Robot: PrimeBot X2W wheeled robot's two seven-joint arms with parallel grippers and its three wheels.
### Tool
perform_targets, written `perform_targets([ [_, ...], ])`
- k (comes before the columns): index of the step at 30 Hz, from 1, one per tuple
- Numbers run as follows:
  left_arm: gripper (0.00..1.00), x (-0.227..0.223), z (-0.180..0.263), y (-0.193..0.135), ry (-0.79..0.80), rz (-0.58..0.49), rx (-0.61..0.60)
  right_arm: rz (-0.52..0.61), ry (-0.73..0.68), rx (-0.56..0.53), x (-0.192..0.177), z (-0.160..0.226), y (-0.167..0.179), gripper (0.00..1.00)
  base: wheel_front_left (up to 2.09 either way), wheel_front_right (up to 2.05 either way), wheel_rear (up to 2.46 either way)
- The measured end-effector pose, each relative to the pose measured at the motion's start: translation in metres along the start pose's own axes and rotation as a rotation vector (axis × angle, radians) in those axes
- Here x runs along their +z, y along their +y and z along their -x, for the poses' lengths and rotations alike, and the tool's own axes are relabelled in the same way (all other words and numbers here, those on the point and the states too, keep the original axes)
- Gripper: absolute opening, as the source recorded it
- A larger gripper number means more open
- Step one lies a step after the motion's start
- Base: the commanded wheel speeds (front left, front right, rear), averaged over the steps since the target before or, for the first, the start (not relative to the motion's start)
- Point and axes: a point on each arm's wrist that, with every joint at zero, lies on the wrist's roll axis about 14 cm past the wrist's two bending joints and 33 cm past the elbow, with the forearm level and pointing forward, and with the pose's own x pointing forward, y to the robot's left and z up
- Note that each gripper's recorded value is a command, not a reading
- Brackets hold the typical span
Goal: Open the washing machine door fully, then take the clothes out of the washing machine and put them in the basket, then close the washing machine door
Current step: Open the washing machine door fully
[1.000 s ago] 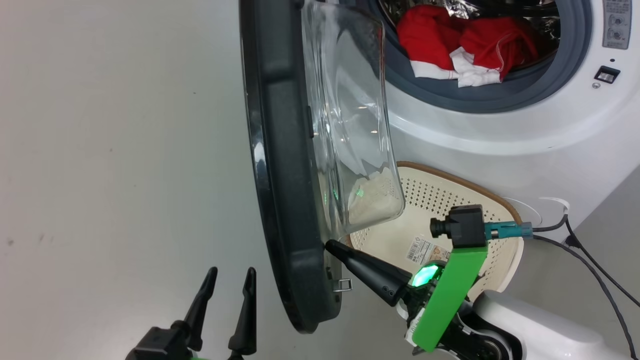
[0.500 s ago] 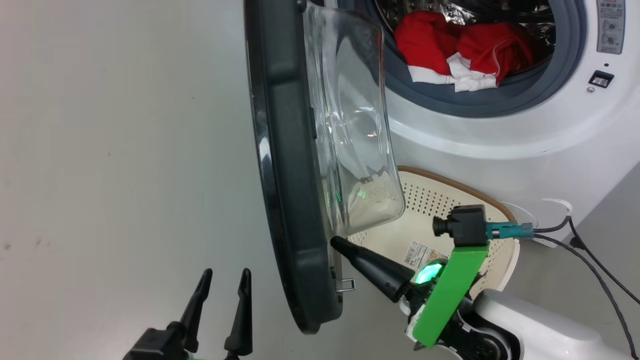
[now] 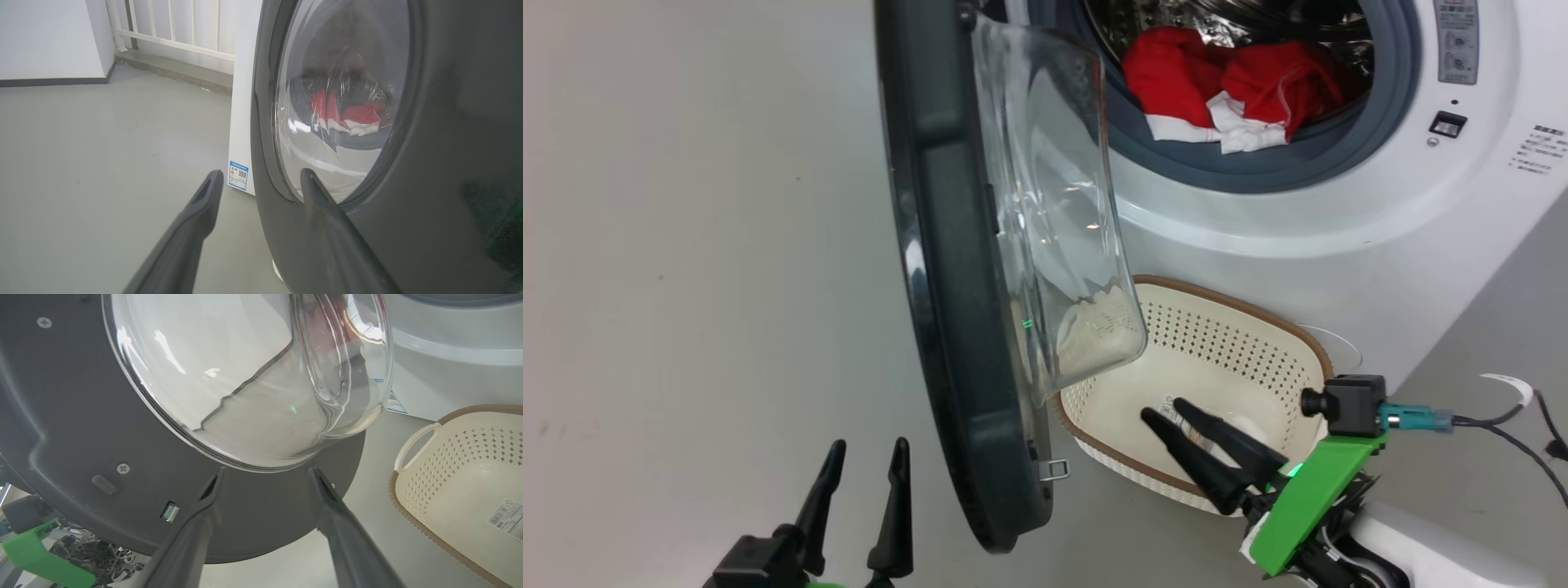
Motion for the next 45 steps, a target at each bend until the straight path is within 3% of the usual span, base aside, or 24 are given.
perform_targets([
  [8, 1.00, -0.004, -0.007, -0.003, 0.010, 0.000, -0.011, 0.106, -0.124, -0.162, 0.026, 0.025, -0.050, 1.00, 0.00, 0.00, 0.00],
  [14, 1.00, -0.003, -0.009, -0.006, 0.007, -0.003, -0.025, 0.128, -0.165, -0.233, 0.023, 0.040, -0.065, 1.00, 0.00, 0.00, 0.00],
  [21, 1.00, -0.003, -0.011, -0.008, 0.005, -0.002, -0.032, 0.234, -0.242, -0.327, 0.037, 0.063, -0.084, 1.00, 0.00, 0.00, 0.00],
  [40, 1.00, -0.002, -0.013, -0.010, 0.000, -0.009, -0.040, 0.534, -0.368, -0.503, 0.064, 0.106, -0.095, 1.00, 0.00, 0.00, 0.00],
  [45, 1.00, 0.000, -0.013, -0.010, -0.004, -0.008, -0.040, 0.535, -0.392, -0.534, 0.064, 0.113, -0.095, 1.00, 0.00, 0.00, 0.00],
])
